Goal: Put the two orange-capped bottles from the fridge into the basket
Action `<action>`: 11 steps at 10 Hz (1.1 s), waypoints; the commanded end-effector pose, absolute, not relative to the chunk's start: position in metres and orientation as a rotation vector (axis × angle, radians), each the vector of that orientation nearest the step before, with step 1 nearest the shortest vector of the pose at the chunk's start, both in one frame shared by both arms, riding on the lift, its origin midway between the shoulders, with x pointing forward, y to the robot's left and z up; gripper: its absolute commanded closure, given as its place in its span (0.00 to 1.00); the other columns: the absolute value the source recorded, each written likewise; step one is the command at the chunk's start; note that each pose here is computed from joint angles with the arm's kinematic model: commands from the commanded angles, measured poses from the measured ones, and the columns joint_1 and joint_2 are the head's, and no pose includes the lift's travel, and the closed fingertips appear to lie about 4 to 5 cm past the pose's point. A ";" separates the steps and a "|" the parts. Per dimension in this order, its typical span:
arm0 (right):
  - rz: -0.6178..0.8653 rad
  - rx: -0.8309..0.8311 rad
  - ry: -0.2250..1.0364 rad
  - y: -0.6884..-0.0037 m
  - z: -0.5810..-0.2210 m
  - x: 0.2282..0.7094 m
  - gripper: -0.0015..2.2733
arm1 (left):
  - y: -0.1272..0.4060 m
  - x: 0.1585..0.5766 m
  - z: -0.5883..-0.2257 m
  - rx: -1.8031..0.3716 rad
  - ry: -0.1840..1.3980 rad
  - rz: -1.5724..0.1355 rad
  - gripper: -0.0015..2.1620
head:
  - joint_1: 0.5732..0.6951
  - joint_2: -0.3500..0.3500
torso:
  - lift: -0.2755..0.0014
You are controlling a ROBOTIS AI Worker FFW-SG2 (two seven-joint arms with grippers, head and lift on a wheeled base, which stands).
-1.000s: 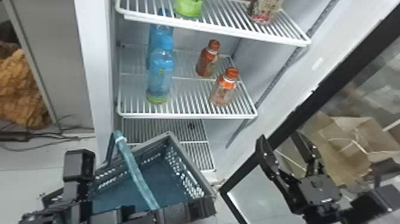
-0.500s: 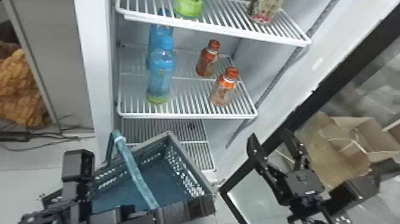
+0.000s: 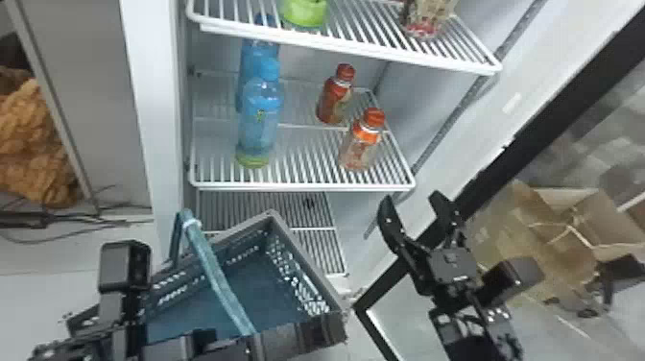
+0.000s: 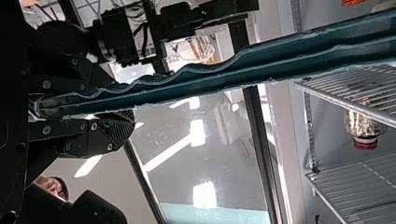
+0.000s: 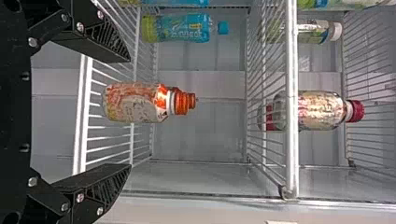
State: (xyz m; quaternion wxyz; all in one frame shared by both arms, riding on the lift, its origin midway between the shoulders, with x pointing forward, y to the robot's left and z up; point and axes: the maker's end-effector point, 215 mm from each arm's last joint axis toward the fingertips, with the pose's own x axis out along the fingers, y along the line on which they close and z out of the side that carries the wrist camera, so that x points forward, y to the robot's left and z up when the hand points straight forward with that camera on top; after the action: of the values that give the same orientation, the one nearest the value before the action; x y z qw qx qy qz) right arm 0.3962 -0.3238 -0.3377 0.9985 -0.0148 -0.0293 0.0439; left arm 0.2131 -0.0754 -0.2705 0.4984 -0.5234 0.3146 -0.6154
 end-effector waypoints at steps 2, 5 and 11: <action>0.114 -0.016 -0.091 -0.311 -0.342 0.425 0.12 | -0.075 0.213 -0.270 -1.271 0.759 -1.487 0.54 | 1.00 0.00 | 0.15; 0.116 -0.005 -0.097 -0.306 -0.351 0.449 0.12 | -0.075 0.213 -0.270 -1.275 0.758 -1.485 0.54 | 1.00 0.00 | 0.15; 0.109 0.003 -0.153 -0.299 -0.342 0.506 0.12 | -0.073 0.216 -0.268 -1.288 0.741 -1.478 0.54 | 1.00 0.00 | 0.15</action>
State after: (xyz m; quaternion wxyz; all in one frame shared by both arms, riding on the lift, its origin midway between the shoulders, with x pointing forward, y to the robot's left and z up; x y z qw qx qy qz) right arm 0.5013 -0.3019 -0.3451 0.9960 0.0014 -0.0721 0.0529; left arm 0.2161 -0.0736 -0.2681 0.4991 -0.5311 0.3073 -0.6119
